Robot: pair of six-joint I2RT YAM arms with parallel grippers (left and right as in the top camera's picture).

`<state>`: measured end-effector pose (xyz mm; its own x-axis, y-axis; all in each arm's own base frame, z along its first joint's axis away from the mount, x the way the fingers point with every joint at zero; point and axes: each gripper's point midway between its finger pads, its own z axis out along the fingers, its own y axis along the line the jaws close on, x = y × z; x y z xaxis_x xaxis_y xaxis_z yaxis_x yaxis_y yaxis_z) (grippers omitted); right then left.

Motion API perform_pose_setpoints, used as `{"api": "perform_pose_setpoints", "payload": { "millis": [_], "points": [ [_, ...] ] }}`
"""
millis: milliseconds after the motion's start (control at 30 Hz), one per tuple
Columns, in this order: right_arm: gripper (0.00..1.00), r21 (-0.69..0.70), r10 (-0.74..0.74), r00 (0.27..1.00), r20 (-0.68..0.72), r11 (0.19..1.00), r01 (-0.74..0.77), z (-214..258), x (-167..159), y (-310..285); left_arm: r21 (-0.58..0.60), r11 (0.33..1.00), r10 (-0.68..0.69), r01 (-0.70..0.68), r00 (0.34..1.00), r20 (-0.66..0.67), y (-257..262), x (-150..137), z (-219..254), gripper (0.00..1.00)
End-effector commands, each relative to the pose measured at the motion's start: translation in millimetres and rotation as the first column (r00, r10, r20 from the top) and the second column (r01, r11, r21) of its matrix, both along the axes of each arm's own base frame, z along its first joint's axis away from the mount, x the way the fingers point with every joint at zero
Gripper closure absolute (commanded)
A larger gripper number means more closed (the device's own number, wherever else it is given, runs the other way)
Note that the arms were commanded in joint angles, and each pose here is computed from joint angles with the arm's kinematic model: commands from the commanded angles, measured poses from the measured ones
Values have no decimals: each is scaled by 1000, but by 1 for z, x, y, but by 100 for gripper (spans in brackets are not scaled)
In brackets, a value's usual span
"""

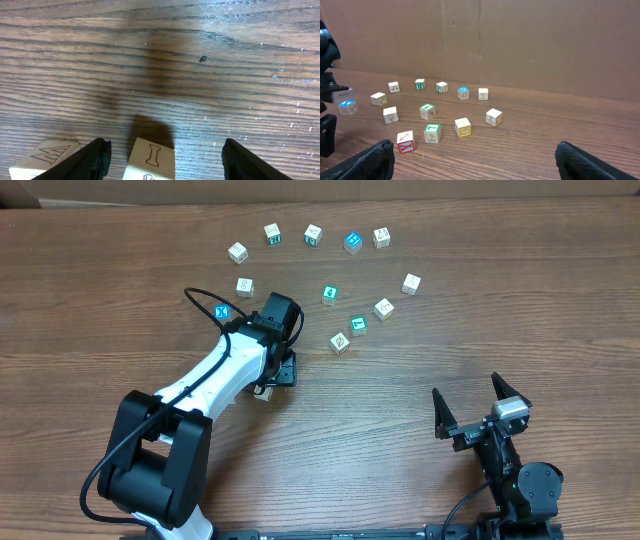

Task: Form a horizontal line

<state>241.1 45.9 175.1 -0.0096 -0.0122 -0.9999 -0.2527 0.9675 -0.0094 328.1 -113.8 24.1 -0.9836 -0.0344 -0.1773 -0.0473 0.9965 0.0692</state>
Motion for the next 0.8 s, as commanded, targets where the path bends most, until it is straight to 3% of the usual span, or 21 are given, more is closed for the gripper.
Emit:
{"api": "perform_pose_setpoints", "payload": {
  "millis": [0, 367, 600, 767],
  "points": [
    [0, 3, -11, 1000, 6, 1000, 11, -1, 0, -2, 6, 1000, -12, 12, 1000, -15, 0, -3, -6, 30],
    [0, 3, -11, 1000, 6, 1000, 11, -1, 0, -2, 13, 1000, -12, 13, 999, -35, 0, -4, -15, 31],
    [0, 3, -11, 1000, 6, 1000, 11, -1, 0, -2, 12, 1000, -12, 12, 999, -30, -1, -3, -15, 41],
    [0, 3, -11, 1000, 6, 1000, 11, -1, 0, -2, 10, 1000, -12, 12, 1000, -28, -1, -2, -15, 42]
  ]
}}
